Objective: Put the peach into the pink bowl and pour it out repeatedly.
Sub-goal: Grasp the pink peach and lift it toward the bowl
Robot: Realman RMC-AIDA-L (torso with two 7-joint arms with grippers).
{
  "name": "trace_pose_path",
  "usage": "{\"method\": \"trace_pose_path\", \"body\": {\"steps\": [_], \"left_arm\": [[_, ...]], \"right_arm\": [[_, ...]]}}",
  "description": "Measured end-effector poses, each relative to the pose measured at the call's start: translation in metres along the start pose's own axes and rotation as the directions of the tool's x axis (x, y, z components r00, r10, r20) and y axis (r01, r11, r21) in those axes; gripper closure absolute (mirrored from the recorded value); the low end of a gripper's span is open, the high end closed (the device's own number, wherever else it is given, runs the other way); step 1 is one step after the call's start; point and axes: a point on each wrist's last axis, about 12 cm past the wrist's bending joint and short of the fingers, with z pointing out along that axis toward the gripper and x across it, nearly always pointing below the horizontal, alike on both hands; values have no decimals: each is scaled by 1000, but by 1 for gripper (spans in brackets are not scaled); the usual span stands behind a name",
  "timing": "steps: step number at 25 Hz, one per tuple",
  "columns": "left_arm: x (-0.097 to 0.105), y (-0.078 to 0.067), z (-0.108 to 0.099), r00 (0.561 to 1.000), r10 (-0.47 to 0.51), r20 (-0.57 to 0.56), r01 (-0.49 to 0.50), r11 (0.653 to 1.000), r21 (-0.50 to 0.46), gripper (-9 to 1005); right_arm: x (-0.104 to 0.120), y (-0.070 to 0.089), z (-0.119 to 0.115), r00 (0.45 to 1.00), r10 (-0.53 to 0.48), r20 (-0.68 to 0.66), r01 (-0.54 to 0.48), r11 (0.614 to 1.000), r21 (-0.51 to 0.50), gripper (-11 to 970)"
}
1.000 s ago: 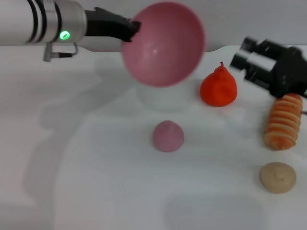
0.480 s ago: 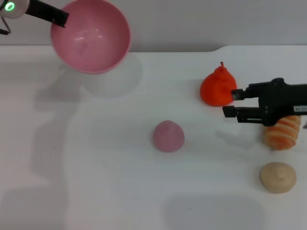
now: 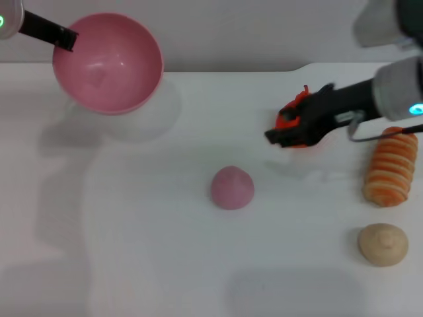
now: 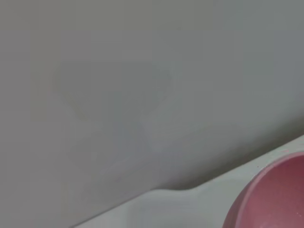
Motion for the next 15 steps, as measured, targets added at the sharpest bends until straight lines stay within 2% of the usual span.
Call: {"method": "trace_pose_path", "body": {"steps": [6,10,15], "left_arm": [[7,-1,3,1000,-8,-13,8,1000,8,939],[9,-3,4,1000,-7,-14,7,1000,10,939],[11,-11,9,1000,15,-21,-15,1000,22,938]], "right_arm": [[4,3,40,997,-8,-72,6,1000,-20,462],[8,10,55,995,-26,-100,23,999,-26,464],[9,19,66,995,-32,-99,28,998,-48,465]]}}
